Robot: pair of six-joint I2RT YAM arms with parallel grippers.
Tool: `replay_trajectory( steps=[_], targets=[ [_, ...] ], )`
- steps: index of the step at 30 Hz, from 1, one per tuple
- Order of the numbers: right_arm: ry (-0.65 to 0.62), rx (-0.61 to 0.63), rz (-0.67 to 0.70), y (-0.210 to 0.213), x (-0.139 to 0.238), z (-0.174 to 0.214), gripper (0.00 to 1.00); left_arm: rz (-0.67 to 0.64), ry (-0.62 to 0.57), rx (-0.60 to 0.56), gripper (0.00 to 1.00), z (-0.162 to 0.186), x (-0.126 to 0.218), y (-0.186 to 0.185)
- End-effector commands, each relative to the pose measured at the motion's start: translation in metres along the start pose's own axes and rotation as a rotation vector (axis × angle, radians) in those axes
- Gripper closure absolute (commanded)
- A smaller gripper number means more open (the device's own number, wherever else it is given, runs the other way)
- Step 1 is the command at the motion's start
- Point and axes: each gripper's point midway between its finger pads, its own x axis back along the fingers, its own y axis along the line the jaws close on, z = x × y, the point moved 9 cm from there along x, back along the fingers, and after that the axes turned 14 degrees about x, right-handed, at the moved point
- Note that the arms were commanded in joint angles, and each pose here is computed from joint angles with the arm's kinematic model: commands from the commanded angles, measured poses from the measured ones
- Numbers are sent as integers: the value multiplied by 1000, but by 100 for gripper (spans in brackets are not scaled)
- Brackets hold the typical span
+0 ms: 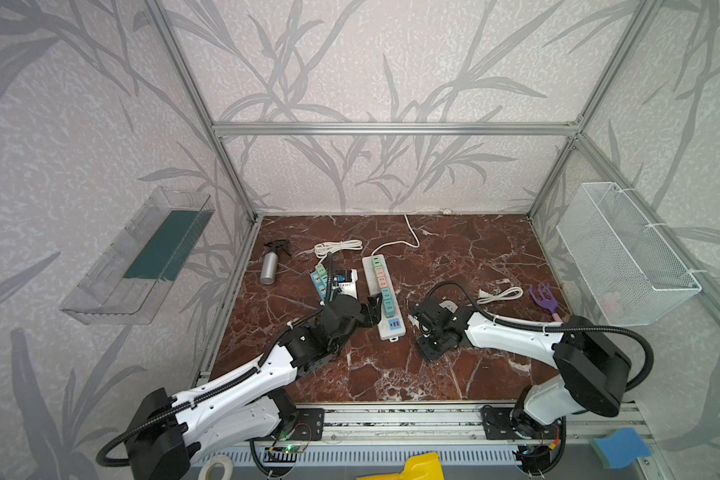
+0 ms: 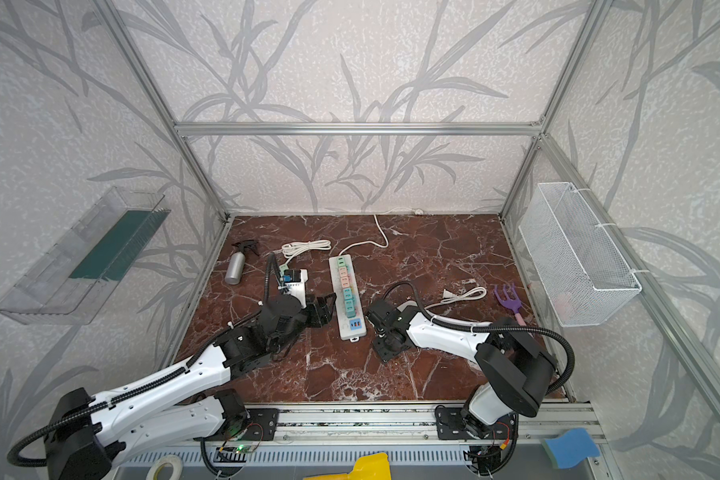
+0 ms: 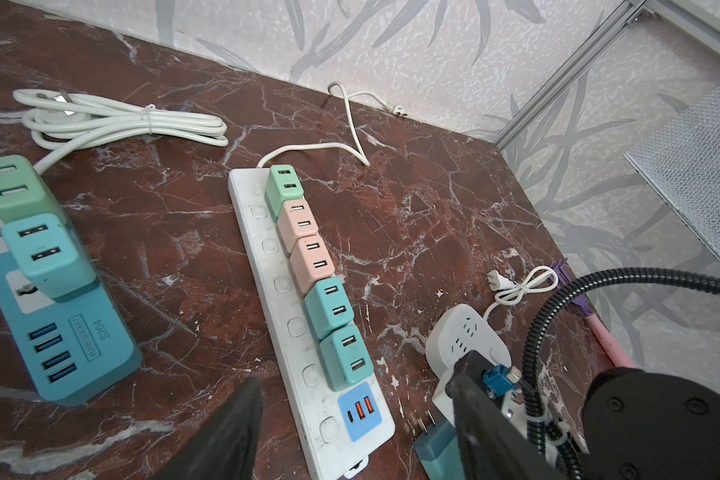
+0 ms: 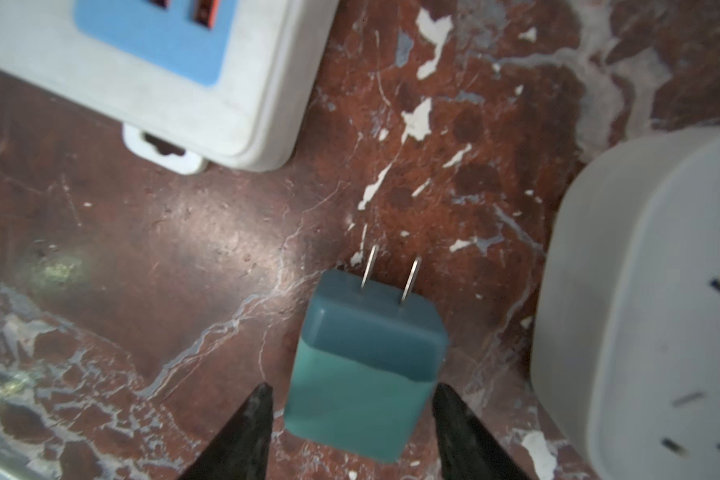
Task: Insert the plug
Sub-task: 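Lower the right gripper onto the loose teal adapter and grasp it, then lift the teal adapter while the left gripper reaches toward it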
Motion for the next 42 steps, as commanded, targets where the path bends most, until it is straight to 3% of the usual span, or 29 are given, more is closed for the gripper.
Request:
replay_trajectory(
  steps=[1,6,11,16,18,21,30,38,42],
  targets=[
    [-25,7,22,0,0,-13,38,-33,-14,-18,27,1,2,7],
    [-39,49,-6,7,3,-17,57,-45,-23,-29,27,-1,6,10],
    [1,169,8,28,0,-8,60,-65,-48,-30,26,0,8,19],
    [34,240,-32,41,-4,8,53,-67,-45,-17,26,4,6,24],
    [29,214,-24,39,-2,15,39,-66,-40,-19,26,6,4,24],
    [22,164,39,33,6,19,30,-70,-38,-29,26,6,0,23],
    [63,-54,102,-9,9,22,30,-49,-18,-34,26,6,-5,17],
    [-88,-67,-5,-7,49,12,31,-36,111,-125,30,13,-10,6],
    [-209,-129,68,-17,81,19,31,-49,237,-261,31,33,-14,-11]
  ],
)
